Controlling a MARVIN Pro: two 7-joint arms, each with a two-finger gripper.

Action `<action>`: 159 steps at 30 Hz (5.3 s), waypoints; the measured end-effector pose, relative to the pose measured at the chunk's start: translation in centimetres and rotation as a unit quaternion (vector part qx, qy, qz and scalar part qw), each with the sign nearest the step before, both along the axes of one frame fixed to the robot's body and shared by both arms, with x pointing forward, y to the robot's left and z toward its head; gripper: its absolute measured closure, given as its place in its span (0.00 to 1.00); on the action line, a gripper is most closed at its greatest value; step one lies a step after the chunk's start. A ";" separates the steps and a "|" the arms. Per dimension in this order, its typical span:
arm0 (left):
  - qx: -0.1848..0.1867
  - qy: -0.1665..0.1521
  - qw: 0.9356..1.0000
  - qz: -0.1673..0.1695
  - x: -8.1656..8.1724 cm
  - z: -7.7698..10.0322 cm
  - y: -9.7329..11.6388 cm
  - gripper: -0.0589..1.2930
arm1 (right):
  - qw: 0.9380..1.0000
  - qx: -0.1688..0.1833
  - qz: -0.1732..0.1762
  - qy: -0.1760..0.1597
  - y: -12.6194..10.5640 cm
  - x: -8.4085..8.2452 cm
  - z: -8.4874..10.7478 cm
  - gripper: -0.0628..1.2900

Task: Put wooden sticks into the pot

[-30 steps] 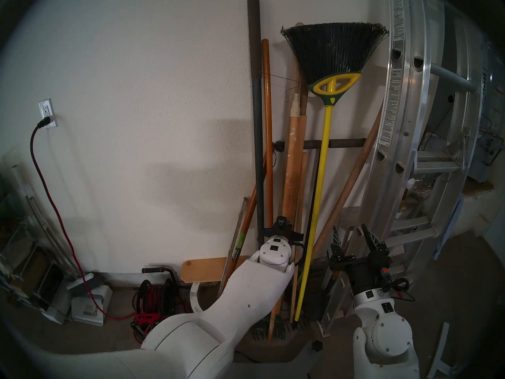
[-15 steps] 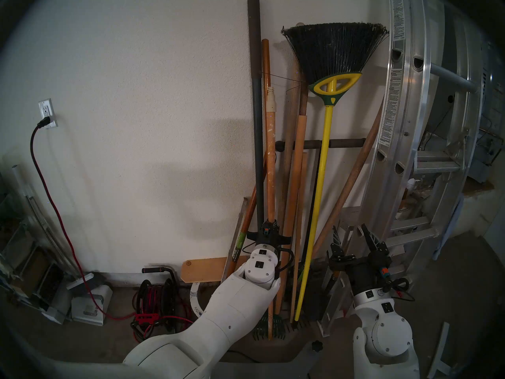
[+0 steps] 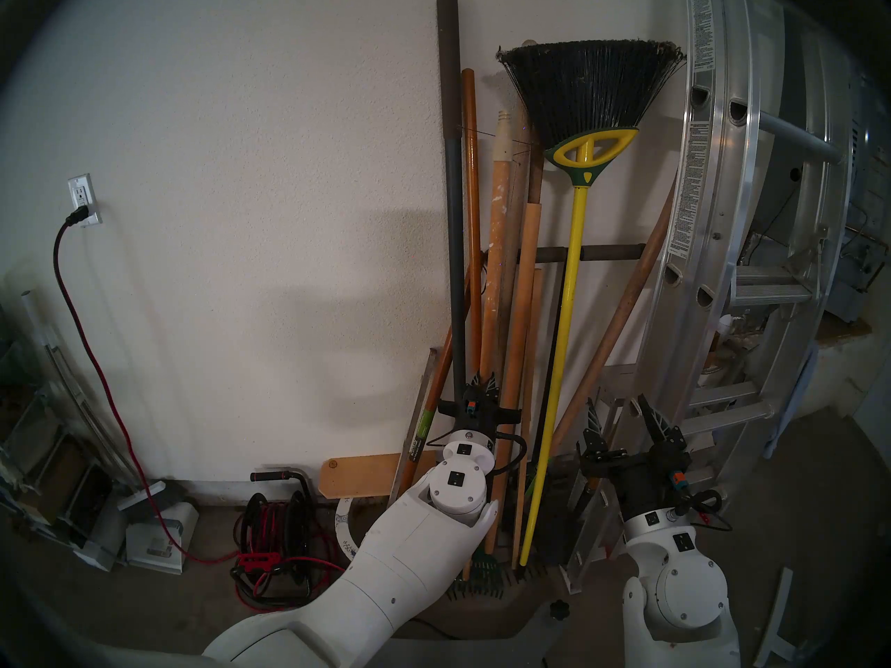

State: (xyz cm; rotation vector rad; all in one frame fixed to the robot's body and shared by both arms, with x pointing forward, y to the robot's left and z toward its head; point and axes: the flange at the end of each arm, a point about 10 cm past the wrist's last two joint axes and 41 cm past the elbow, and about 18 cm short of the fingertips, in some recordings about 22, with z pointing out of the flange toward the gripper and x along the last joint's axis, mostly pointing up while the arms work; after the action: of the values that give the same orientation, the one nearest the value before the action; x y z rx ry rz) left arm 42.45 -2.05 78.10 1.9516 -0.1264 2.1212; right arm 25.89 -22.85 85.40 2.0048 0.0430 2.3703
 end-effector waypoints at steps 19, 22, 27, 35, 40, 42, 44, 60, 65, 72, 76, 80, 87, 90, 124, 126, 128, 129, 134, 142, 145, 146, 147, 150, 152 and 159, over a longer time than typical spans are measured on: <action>-0.061 -0.098 0.993 -0.004 -2.5 6.5 0.2 0.79 | 1.000 0.000 0.000 0.000 0.0 0.0 0.0 0.05; -0.070 -0.112 0.991 -0.005 -2.9 7.6 0.2 0.79 | 1.000 0.000 0.000 0.000 0.0 0.0 0.0 0.05; -0.085 -0.134 0.987 -0.005 -3.7 9.3 0.4 0.79 | 1.000 0.000 0.000 0.000 0.0 0.0 0.0 0.05; -0.108 -0.164 0.980 0.000 -5.1 11.8 1.4 0.79 | 1.000 0.000 0.000 0.000 0.0 0.0 0.0 0.05; -0.119 -0.179 0.977 0.004 -6.1 13.1 2.2 0.79 | 1.000 0.000 0.000 0.000 0.0 0.0 0.0 0.05; -0.123 -0.184 0.975 0.005 -6.6 13.5 2.6 0.79 | 1.000 0.000 0.000 0.000 0.0 0.0 0.0 0.05; -0.125 -0.187 0.974 0.006 -6.9 13.8 2.8 0.79 | 1.000 0.000 0.000 0.000 0.0 0.0 0.0 0.05; -0.144 -0.220 0.965 -0.001 -10.9 17.0 5.3 0.79 | 1.000 0.000 0.000 0.000 0.0 0.0 0.0 0.05; -0.150 -0.238 0.959 0.002 -11.7 18.6 6.5 0.79 | 1.000 0.000 0.000 0.000 0.0 0.0 0.0 0.05; -0.157 -0.269 0.950 0.013 -12.7 21.1 8.6 0.79 | 1.000 -0.001 0.000 0.000 0.0 0.0 0.0 0.05; -0.158 -0.285 0.945 0.026 -13.2 22.5 10.2 0.79 | 1.000 -0.001 0.000 0.000 0.0 0.0 0.0 0.05; -0.159 -0.296 0.941 0.042 -13.7 23.7 12.0 0.79 | 1.000 -0.001 0.000 0.000 0.0 0.0 0.0 0.05; -0.151 -0.300 0.939 0.068 -14.8 25.3 14.9 0.79 | 1.000 -0.001 0.000 0.000 0.0 0.0 0.0 0.05; -0.146 -0.298 0.940 0.078 -15.3 25.8 15.9 0.79 | 1.000 -0.001 0.000 0.000 0.0 0.0 0.0 0.05; -0.003 -0.134 0.972 0.193 -16.7 19.7 26.0 0.79 | 1.000 -0.001 0.000 0.000 0.0 0.0 0.0 0.05; 0.006 -0.125 0.972 0.197 -16.8 19.4 26.6 0.79 | 1.000 -0.001 0.000 0.000 0.0 0.0 0.0 0.05; 0.012 -0.119 0.973 0.197 -17.0 19.2 27.1 0.79 | 1.000 -0.001 0.000 0.000 0.0 0.0 0.0 0.05; 0.015 -0.116 0.974 0.196 -17.0 19.1 27.3 0.79 | 1.000 -0.001 0.000 0.000 0.0 0.0 0.0 0.05; 0.027 -0.112 0.975 0.189 -17.2 19.1 28.2 0.79 | 1.000 -0.001 0.000 0.000 0.0 0.0 0.0 0.05; 0.037 -0.125 0.978 0.166 -17.1 19.9 29.2 0.79 | 1.000 -0.001 0.000 0.000 0.0 0.0 0.0 0.05; 0.038 -0.130 0.979 0.154 -17.0 20.3 29.5 0.79 | 1.000 -0.001 0.000 0.000 0.0 0.0 0.0 0.05; 0.038 -0.132 0.979 0.149 -16.9 20.5 29.5 0.79 | 1.000 -0.001 0.000 0.000 0.0 0.0 0.0 0.05; 0.037 -0.133 0.980 0.144 -16.9 20.6 29.5 0.79 | 1.000 -0.001 0.000 0.000 0.0 0.0 0.0 0.05; 0.036 -0.136 0.982 0.128 -16.7 20.9 29.6 0.79 | 1.000 -0.001 0.000 0.000 0.0 0.0 0.0 0.05; 0.032 -0.137 0.984 0.113 -16.6 21.2 29.5 0.79 | 1.000 -0.001 0.000 0.000 0.0 0.0 0.0 0.05; 0.017 -0.135 0.988 0.067 -16.1 21.8 28.9 0.79 | 1.000 -0.001 0.000 0.000 0.0 0.0 0.0 0.05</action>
State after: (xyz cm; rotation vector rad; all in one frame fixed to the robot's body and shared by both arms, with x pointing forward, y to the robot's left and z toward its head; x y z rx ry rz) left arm 26.35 26.84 99.95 1.7245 -0.0841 2.4802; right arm 25.89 -22.86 85.39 2.0040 0.0443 2.3694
